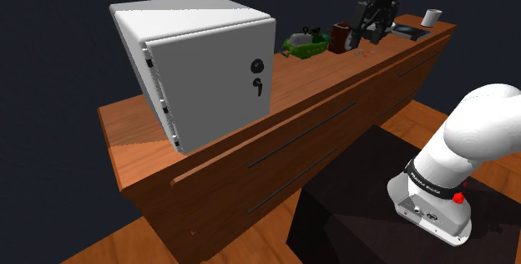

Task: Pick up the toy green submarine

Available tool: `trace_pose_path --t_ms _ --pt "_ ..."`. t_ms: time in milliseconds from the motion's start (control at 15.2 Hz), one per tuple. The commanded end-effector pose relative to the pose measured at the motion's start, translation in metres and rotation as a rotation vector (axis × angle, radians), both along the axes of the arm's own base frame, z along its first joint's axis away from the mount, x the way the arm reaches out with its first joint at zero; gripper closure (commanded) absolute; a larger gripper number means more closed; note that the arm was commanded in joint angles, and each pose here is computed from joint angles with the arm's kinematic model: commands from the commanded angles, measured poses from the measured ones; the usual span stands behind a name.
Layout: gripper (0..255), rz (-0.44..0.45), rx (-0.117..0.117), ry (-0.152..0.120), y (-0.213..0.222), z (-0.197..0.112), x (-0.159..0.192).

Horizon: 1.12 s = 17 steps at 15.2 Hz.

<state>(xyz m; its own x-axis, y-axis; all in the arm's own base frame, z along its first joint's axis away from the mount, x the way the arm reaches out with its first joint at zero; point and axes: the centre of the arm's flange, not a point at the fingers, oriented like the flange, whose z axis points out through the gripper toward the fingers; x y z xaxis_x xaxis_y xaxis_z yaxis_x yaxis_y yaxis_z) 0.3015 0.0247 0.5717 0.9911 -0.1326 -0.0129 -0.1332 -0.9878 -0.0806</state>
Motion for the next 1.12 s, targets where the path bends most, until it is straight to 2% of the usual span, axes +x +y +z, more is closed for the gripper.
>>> trace_pose_path --t_ms 0,1056 --pt "0 0.0 0.0 0.0 0.0 0.0 0.0" --pt "0 0.163 -0.031 -0.103 -0.116 -0.032 0.157"
